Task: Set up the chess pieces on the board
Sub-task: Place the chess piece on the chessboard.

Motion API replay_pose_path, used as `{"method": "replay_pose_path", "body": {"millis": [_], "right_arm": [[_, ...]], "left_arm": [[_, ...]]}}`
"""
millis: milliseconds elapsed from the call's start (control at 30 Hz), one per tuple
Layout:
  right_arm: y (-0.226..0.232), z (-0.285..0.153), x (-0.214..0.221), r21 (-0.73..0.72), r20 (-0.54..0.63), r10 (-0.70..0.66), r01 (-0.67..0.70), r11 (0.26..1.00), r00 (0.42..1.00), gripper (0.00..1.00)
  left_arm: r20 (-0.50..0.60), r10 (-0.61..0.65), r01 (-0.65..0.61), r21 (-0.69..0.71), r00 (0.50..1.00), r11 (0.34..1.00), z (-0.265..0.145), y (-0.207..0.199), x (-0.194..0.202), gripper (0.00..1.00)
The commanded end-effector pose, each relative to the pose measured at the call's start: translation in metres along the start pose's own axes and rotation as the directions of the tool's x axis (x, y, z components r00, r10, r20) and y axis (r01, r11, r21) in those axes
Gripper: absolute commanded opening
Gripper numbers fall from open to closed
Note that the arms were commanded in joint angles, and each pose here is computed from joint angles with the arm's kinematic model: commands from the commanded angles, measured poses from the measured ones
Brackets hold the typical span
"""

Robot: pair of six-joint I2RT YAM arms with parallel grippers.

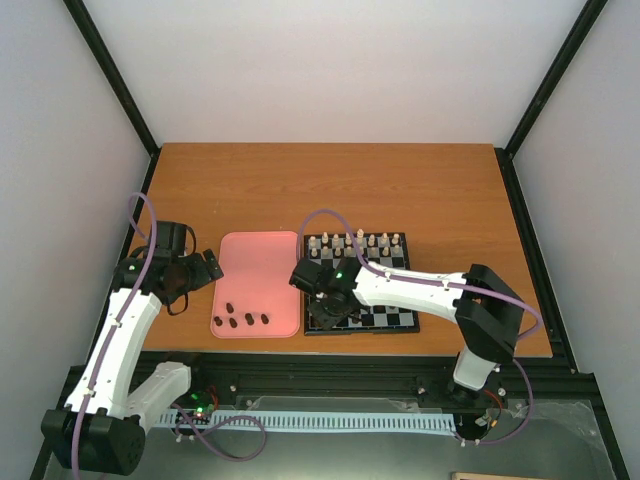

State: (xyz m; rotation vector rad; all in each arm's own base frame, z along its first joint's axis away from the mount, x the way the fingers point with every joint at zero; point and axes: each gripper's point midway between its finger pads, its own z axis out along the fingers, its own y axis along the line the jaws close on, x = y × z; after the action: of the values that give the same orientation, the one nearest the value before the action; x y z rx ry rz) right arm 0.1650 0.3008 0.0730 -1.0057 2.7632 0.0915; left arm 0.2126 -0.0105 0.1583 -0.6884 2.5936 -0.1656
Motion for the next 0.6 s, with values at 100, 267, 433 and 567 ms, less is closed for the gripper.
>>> {"method": "replay_pose_path", "body": {"millis": [100,267,433,567], "right_arm": [[0.000,0.011,0.000,-0.001,-0.006,0.010,-0.010,1.000,1.000,0.07],[-0.002,0.016,0.004,0.007,-0.020,0.009,-0.008,1.000,1.000,0.07],[0.000,0.021,0.006,-0.002,-0.029,0.013,-0.013,1.000,1.000,0.07],[0.001,0.022,0.007,-0.006,-0.032,0.014,-0.014,1.000,0.999,0.07]], "left_arm": [[0.028,-0.015,0.015,0.005,0.999,1.000,-0.005,0.000,-0.006,1.00],[0.026,-0.015,0.015,0.005,1.000,1.000,-0.004,0.000,-0.005,1.00],[0.025,-0.014,0.014,0.006,1.000,1.000,-0.004,0.000,-0.005,1.00],[0.027,-0.013,0.013,0.006,1.000,1.000,-0.004,0.000,-0.005,1.00]]}}
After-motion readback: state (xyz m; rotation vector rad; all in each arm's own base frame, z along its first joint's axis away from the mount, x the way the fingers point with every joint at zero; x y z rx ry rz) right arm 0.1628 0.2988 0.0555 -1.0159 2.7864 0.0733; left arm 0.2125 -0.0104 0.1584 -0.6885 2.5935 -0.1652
